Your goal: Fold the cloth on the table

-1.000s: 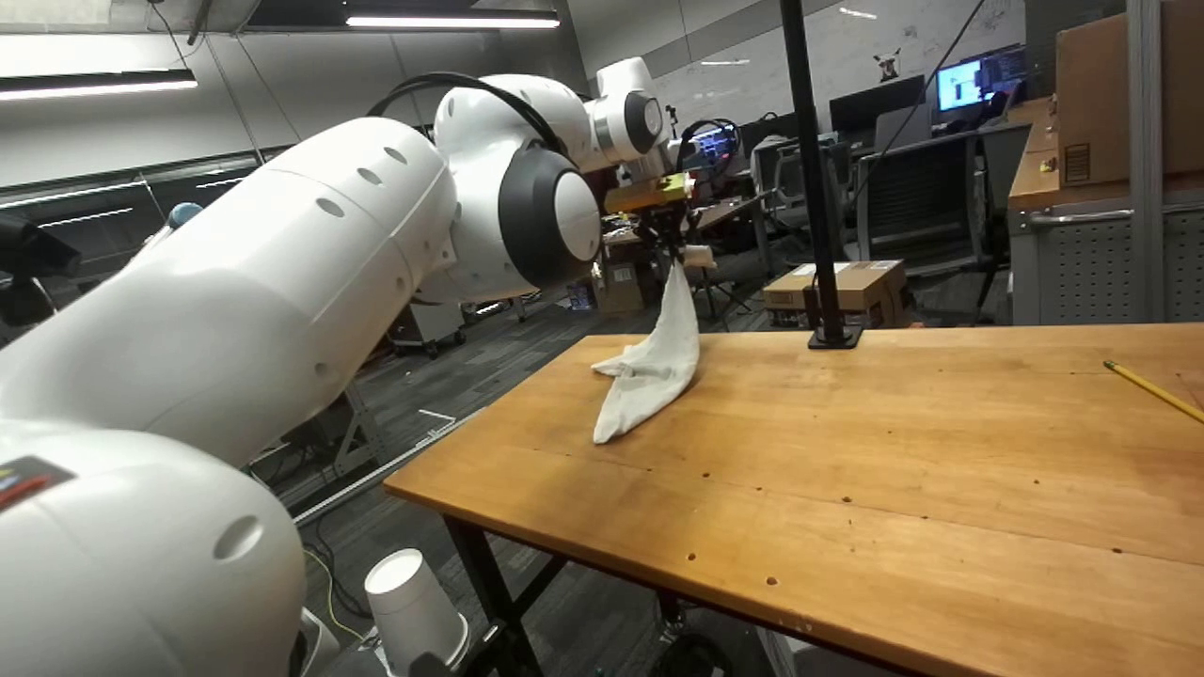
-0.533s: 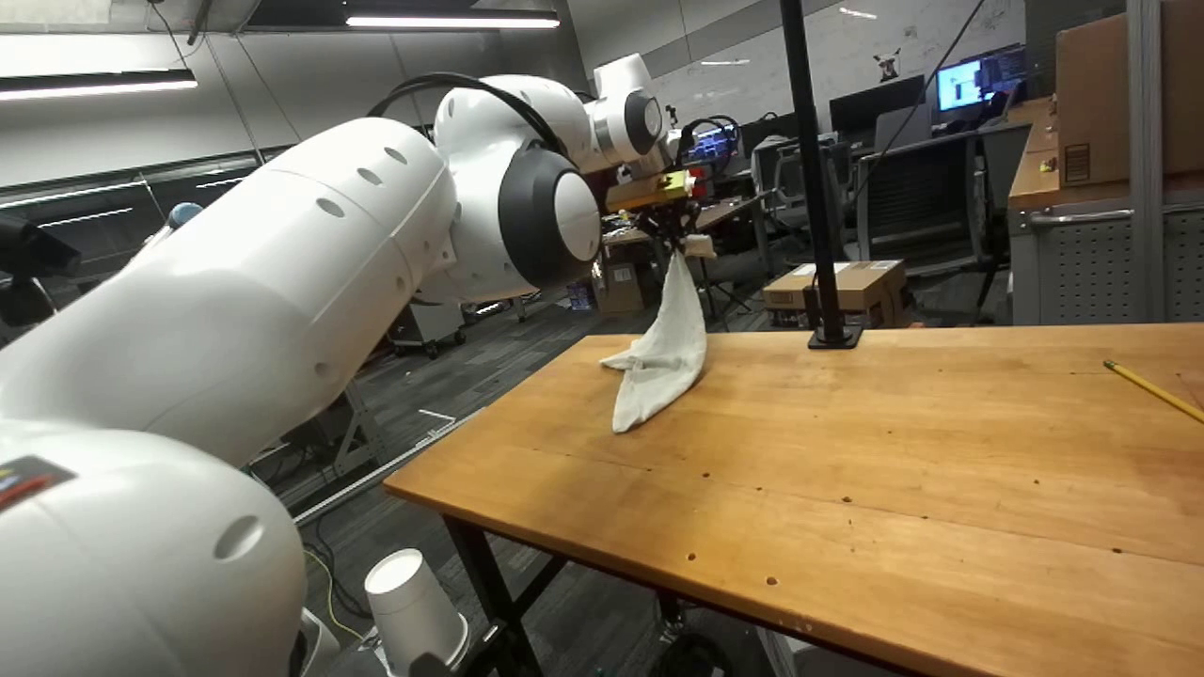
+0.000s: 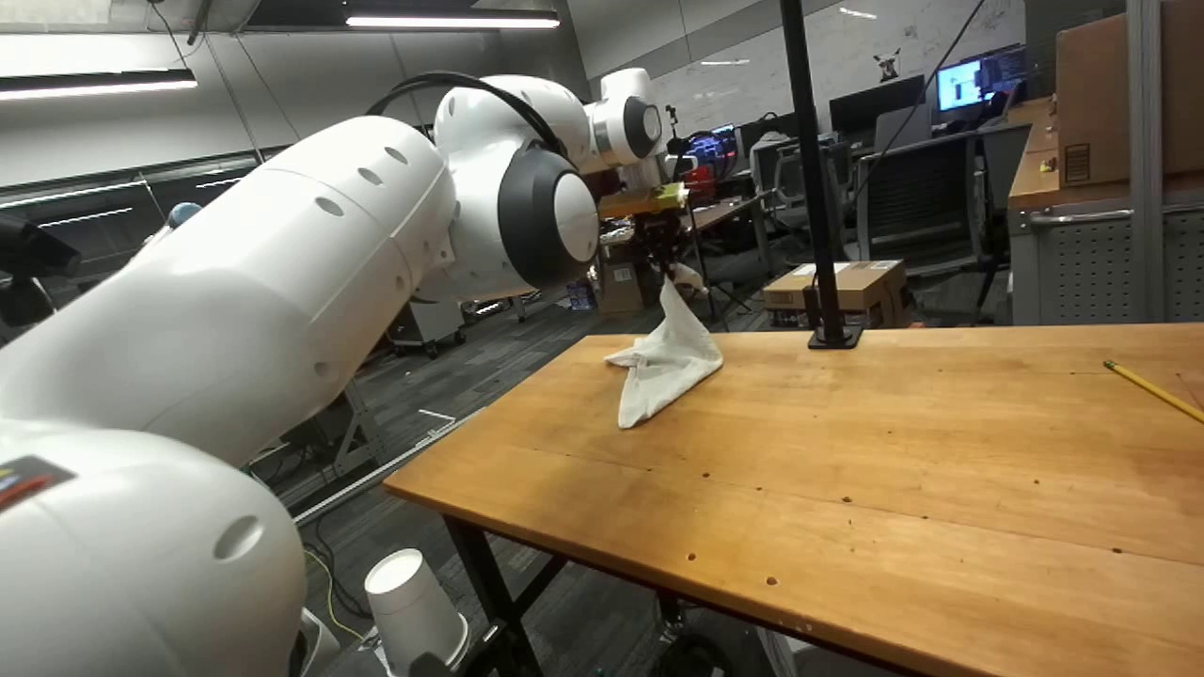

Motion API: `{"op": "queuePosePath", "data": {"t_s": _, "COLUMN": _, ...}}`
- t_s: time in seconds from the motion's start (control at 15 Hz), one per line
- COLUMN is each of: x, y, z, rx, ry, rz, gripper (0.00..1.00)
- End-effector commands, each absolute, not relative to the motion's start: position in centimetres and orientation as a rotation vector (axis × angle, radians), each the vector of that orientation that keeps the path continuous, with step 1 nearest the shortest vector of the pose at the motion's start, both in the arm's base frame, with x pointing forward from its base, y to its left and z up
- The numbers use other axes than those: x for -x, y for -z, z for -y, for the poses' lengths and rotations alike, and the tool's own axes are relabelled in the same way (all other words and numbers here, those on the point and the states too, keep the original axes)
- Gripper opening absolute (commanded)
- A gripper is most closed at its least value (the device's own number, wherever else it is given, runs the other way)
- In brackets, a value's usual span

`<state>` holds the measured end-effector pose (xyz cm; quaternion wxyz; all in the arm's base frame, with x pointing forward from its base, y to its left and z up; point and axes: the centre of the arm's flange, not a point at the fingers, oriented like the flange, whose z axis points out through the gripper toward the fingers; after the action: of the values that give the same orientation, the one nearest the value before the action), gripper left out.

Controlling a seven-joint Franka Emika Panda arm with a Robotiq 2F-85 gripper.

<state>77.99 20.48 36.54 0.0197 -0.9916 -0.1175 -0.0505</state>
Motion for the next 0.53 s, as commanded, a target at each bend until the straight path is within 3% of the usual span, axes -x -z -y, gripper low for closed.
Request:
{"op": "queuePosePath", "data": {"t_s": 0.0, "x": -70.2, "y": -35.4, "z": -18.7, "rx": 3.076, "ry": -0.095, "rz": 0.344, "gripper": 0.02}}
{"op": "queuePosePath", "data": {"t_s": 0.47, "x": -67.5, "y": -33.7, "z": -18.1, "rx": 3.082, "ry": -0.326, "rz": 0.286, "gripper": 0.02}}
